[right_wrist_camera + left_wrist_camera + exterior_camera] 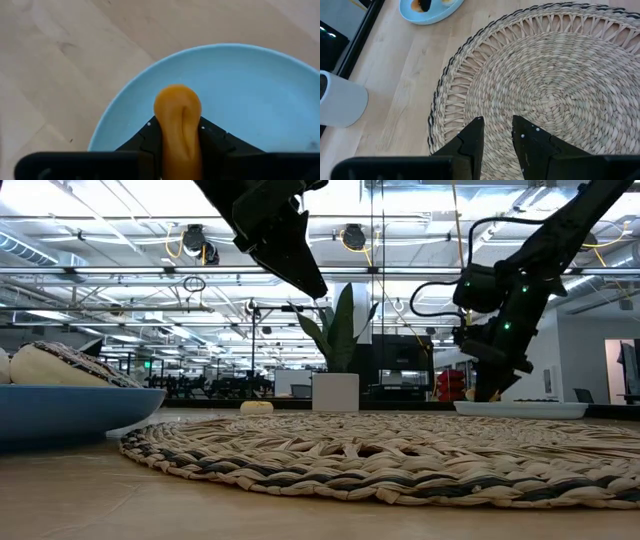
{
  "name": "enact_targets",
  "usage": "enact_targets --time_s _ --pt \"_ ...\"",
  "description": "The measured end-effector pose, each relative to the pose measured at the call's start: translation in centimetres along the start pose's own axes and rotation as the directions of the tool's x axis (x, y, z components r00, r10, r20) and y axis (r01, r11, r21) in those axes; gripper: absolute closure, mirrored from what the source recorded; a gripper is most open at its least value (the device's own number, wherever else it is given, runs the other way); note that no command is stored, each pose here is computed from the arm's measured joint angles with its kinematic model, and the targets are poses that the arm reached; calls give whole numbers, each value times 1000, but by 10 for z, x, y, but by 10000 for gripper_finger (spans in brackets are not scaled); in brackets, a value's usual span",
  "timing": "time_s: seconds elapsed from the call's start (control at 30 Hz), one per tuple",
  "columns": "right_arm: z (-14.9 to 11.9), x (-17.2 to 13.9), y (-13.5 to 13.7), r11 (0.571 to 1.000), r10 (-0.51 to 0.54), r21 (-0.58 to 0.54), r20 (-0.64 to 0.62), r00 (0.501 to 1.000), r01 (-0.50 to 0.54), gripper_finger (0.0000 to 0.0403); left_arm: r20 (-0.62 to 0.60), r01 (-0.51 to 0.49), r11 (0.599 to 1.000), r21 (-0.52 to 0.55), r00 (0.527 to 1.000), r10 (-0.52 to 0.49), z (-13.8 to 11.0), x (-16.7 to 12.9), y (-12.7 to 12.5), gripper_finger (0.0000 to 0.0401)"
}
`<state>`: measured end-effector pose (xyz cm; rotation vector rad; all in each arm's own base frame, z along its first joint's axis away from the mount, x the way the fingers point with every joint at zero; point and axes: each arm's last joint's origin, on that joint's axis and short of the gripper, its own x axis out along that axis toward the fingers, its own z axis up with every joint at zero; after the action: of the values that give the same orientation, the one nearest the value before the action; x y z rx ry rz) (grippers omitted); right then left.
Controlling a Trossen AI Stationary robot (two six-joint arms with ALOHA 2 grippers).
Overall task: Pick & Place donuts
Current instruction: Put the small orange donut on the light blue plate
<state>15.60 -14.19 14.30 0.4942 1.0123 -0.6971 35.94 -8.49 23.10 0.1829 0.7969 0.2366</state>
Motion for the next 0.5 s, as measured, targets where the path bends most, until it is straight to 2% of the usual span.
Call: enact_targets --time_s 0.13,0.33,0.5 --pt "0 1 -2 997 -66 -39 6 998 67 308 2 0 1000 -1 1000 0 0 0 0 295" --pt "2 -7 -4 984 -164 -56 53 985 167 231 40 6 1000 -20 999 -5 4 0 -1 295" --pt "2 -13 -4 984 -165 -54 73 984 169 175 105 17 998 -52 994 -12 11 -1 -1 295"
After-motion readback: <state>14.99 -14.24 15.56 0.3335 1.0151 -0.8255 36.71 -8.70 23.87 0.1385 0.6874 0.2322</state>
